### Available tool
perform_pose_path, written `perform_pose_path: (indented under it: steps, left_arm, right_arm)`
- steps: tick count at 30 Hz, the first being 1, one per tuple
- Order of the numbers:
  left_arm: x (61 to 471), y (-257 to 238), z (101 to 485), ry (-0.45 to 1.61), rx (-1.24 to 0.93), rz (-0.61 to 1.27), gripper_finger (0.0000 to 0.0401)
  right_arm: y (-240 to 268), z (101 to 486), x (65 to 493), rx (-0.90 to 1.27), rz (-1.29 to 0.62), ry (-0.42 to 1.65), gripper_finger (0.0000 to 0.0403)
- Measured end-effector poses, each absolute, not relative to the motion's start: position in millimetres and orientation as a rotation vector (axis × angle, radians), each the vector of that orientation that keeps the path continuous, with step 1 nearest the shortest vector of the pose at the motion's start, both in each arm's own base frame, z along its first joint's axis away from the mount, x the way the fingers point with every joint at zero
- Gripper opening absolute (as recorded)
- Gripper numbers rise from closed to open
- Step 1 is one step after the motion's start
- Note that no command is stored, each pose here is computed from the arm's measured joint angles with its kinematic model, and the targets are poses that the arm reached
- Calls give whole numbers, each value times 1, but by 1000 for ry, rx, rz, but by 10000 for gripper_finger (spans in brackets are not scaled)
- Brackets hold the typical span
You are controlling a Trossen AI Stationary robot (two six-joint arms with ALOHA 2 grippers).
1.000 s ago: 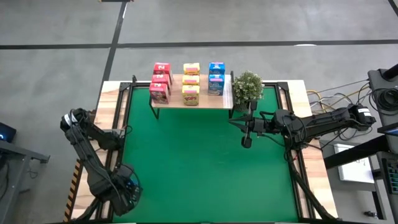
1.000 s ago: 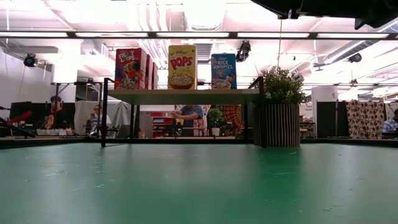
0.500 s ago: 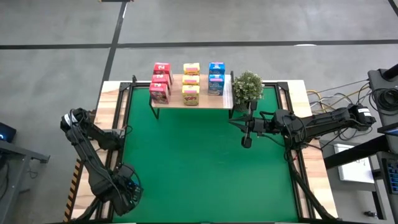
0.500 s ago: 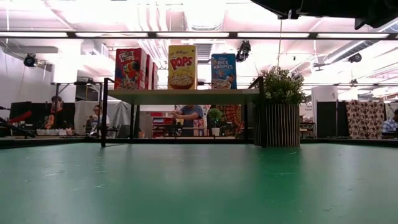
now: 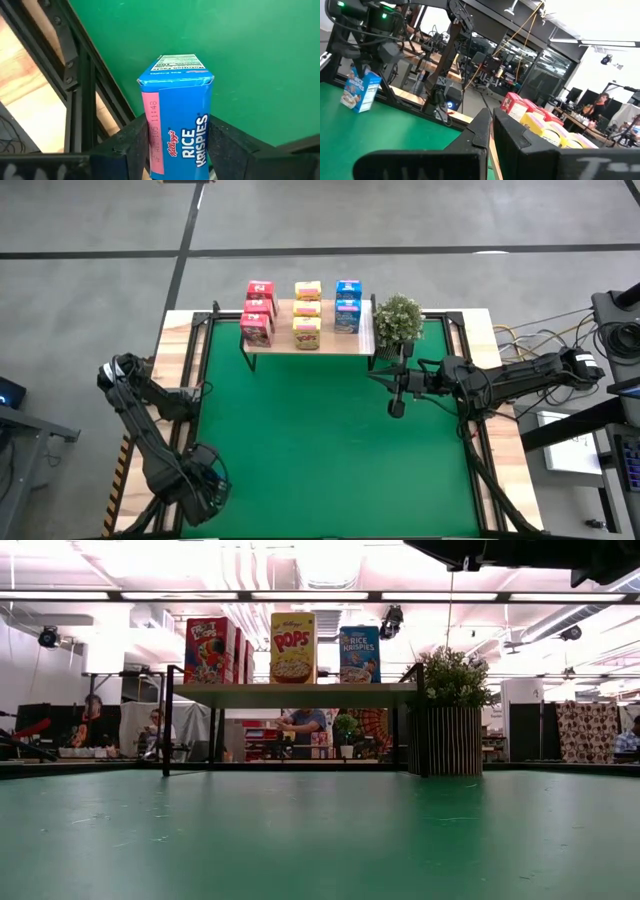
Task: Stack cereal on shelf
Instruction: Put the blue cereal box on the shelf aligned with the other blue cereal boxes
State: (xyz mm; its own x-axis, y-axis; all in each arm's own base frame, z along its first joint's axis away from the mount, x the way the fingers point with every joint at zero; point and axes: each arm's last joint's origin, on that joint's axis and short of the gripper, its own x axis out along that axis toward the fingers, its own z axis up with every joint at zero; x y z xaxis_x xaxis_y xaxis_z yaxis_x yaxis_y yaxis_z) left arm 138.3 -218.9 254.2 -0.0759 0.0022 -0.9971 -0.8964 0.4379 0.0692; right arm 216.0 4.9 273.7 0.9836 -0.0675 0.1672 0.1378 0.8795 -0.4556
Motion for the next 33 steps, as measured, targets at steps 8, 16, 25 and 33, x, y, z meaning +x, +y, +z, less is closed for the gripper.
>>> perform_pose_path:
  steps: [8, 16, 25, 33]
  left_arm:
    - [170, -211, 284, 1376, -814, 703, 162]
    - [224, -171, 335, 1112, -620, 488, 162]
    - [268, -99, 386, 966, -355, 355, 162]
    - [305, -46, 433, 811, -67, 297, 162]
  right_arm:
    - [4, 280, 202, -455, -100, -126, 12]
    - [4, 283, 185, -412, -79, -78, 12]
    - [5, 283, 183, -414, -26, -86, 12]
    - [5, 283, 183, -408, -25, -83, 12]
